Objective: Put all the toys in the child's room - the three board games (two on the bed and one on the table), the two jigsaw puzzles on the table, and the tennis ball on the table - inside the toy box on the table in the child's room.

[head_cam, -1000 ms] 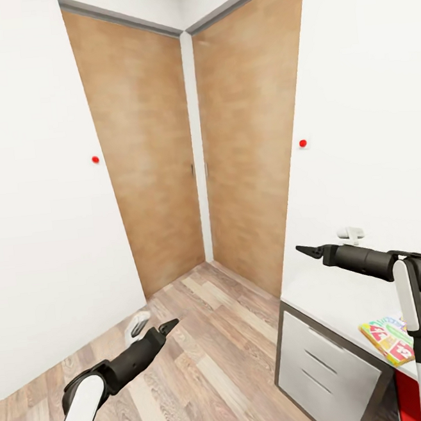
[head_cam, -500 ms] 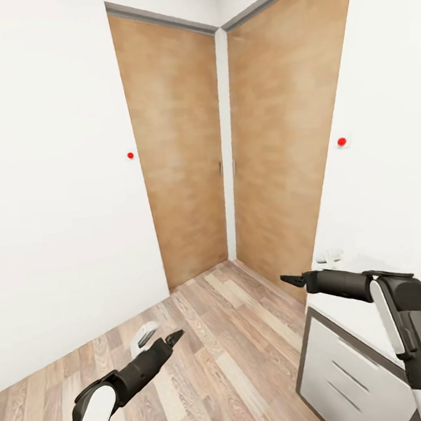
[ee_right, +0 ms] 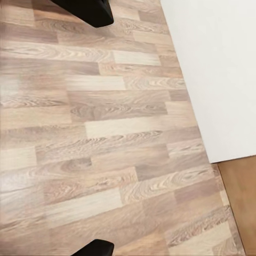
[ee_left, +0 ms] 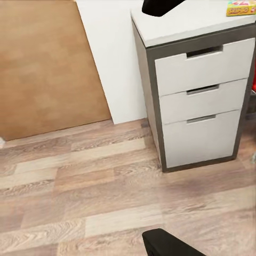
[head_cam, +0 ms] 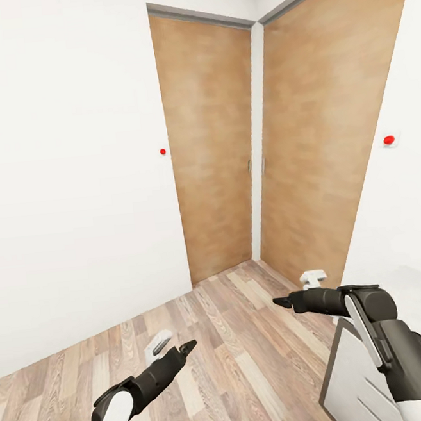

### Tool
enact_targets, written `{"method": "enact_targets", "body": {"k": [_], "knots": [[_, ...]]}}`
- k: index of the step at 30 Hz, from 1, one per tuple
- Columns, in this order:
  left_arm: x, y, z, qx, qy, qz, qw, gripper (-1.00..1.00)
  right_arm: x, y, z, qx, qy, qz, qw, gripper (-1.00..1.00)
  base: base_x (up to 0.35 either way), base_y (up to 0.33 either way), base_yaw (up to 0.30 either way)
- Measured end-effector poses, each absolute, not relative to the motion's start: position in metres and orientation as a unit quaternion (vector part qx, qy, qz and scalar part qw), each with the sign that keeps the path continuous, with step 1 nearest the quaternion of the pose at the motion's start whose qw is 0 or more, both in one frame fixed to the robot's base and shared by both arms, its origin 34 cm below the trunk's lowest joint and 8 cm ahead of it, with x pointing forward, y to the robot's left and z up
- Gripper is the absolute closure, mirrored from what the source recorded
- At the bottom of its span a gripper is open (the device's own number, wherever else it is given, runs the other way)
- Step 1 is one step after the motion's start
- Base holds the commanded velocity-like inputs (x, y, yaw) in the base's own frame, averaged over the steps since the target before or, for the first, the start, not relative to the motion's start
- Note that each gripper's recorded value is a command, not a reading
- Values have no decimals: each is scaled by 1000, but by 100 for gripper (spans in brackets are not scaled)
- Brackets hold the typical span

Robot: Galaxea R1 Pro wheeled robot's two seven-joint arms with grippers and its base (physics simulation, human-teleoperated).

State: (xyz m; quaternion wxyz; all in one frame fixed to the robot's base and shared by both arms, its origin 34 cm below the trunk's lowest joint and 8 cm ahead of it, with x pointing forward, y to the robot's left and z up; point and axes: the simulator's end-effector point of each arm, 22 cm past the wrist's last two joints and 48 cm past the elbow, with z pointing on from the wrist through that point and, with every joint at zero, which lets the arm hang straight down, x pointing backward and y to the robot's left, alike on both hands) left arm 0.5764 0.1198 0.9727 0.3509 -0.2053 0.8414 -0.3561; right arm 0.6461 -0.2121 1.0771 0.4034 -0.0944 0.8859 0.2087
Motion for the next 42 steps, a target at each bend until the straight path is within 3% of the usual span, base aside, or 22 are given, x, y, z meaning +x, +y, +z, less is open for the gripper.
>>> {"method": "enact_targets", "body": {"k": [23,42], "knots": [[579,104,971,-224,830,-369,352,-100,646,-206,1080,-97,884,206,408,-100,14,0,293],[576,104,965,-227,833,-367,346,-100,646,-206,1081,-98,884,206,408,-100,291,0,293]]}}
